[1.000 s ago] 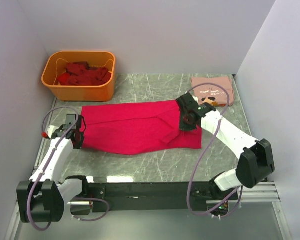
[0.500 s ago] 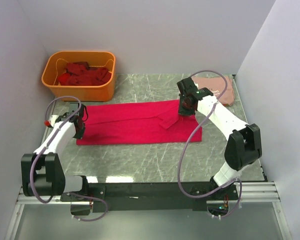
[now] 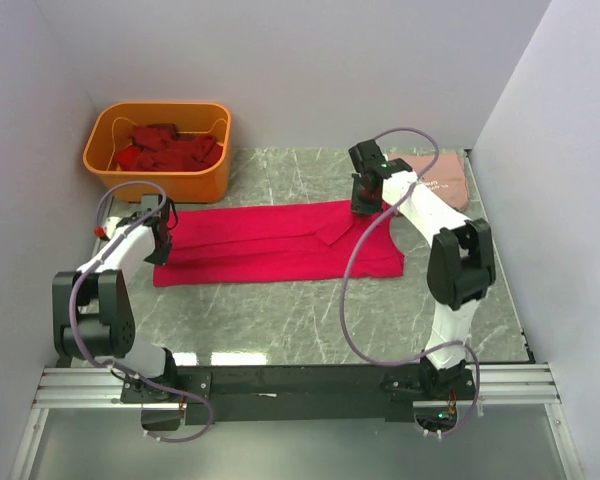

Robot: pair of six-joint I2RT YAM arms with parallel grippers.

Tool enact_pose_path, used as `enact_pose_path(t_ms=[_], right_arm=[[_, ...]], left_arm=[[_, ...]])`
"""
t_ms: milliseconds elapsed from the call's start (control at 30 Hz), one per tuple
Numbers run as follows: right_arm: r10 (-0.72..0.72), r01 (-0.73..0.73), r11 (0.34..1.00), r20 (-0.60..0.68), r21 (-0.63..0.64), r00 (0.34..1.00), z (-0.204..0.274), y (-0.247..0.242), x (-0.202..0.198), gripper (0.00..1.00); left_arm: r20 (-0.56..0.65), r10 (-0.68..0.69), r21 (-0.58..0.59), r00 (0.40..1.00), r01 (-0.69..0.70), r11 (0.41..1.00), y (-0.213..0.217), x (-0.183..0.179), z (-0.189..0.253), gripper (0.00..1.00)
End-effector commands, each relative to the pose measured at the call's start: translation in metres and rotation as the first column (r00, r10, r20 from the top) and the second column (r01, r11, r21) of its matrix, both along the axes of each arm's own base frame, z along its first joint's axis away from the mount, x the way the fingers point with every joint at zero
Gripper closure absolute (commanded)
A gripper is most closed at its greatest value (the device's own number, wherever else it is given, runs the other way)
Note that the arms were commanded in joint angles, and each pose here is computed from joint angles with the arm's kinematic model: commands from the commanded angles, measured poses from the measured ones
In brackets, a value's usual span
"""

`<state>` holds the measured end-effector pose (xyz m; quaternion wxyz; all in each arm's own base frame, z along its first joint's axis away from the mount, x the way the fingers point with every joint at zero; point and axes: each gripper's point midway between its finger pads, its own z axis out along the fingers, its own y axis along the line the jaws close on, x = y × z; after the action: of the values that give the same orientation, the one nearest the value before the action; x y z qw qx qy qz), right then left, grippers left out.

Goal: Fold and stack the t-shirts
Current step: Fold the tshirt

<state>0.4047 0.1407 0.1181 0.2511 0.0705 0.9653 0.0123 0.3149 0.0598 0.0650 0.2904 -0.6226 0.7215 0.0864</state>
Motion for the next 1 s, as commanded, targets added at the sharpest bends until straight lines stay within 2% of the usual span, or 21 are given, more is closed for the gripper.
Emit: enact_pose_path(t_ms=[0,33,67,100,133,167,267,300,367,400,467,500,567,600,733,867,933,967], right_arm=[[-0.005,0.004,1.000,0.062,0.021,0.998,0.005,0.000,0.040,1.00],[0.000,-0.001,1.000,0.062,0.027,0.998,0.003,0.002,0.046,0.96],[-0.008,0.006,1.000,0.051,0.026,0.999,0.000,-0.001,0.050,0.88],[-0.014,0.013,1.000,0.051,0.026,0.999,-0.003,0.000,0.062,0.79],[-0.011,0.011,1.000,0.027,0.019,1.000,-0.005,0.000,0.062,0.58],[-0.020,0.020,1.000,-0.001,0.002,1.000,-0.012,-0.003,0.065,0.52],[-0.023,0.022,1.000,0.049,0.018,0.999,0.015,-0.001,0.070,0.32],[-0.019,0.017,0.999,0.055,0.028,0.998,0.012,-0.001,0.067,0.27],[0.013,-0.020,0.997,0.084,0.081,0.996,0.026,0.006,0.057,0.26],[0.025,-0.029,0.995,0.039,0.095,0.999,0.010,0.007,0.041,0.25],[0.057,-0.069,0.984,0.073,0.164,0.996,0.016,0.017,0.032,0.24],[0.100,-0.102,0.969,0.018,0.225,0.995,-0.001,0.026,0.013,0.23],[0.143,-0.151,0.944,0.047,0.294,0.989,-0.002,0.039,0.007,0.19],[0.173,-0.170,0.927,0.021,0.334,0.985,-0.012,0.047,-0.003,0.16],[0.219,-0.216,0.899,0.036,0.381,0.975,-0.020,0.065,-0.001,0.15],[0.266,-0.247,0.881,0.010,0.404,0.964,-0.039,0.093,0.009,0.14],[0.265,-0.256,0.868,0.041,0.424,0.964,-0.032,0.110,0.030,0.14],[0.266,-0.238,0.871,-0.005,0.429,0.964,-0.053,0.115,0.035,0.14]], left_arm=[[0.045,-0.020,0.018,0.999,0.019,1.000,0.007,0.027,0.011,0.92],[0.023,-0.040,0.014,0.999,0.039,0.999,0.006,0.029,0.007,0.84],[0.018,-0.045,0.012,0.999,0.045,0.999,0.006,0.031,0.008,0.59],[0.024,-0.047,0.013,0.999,0.046,0.999,0.007,0.036,0.013,0.45],[0.016,-0.047,0.022,0.999,0.046,0.999,0.008,0.037,0.014,0.35],[0.008,-0.045,0.024,0.999,0.045,0.999,0.009,0.035,0.017,0.21],[0.049,-0.035,0.044,0.998,0.033,0.998,0.013,0.035,0.035,0.01],[0.051,-0.032,0.047,0.998,0.030,0.998,0.013,0.032,0.037,0.00],[0.073,-0.037,0.052,0.997,0.033,0.998,0.012,0.027,0.047,0.00],[0.072,-0.037,0.049,0.997,0.033,0.998,0.012,0.023,0.046,0.01],[0.093,-0.083,0.030,0.992,0.080,0.996,0.005,0.021,0.051,0.01],[0.098,-0.105,0.020,0.990,0.104,0.994,0.001,0.020,0.048,0.01],[0.126,-0.182,-0.010,0.975,0.185,0.983,-0.011,0.020,0.050,0.01],[0.125,-0.201,-0.021,0.972,0.205,0.978,-0.015,0.016,0.045,0.01],[0.196,-0.288,-0.018,0.938,0.297,0.955,-0.030,0.020,0.051,0.01],[0.173,-0.317,-0.002,0.933,0.322,0.947,-0.033,0.016,0.051,0.01],[0.167,-0.322,0.001,0.932,0.326,0.945,-0.034,0.016,0.053,0.01],[0.160,-0.327,-0.001,0.932,0.331,0.944,-0.035,0.014,0.053,0.01]])
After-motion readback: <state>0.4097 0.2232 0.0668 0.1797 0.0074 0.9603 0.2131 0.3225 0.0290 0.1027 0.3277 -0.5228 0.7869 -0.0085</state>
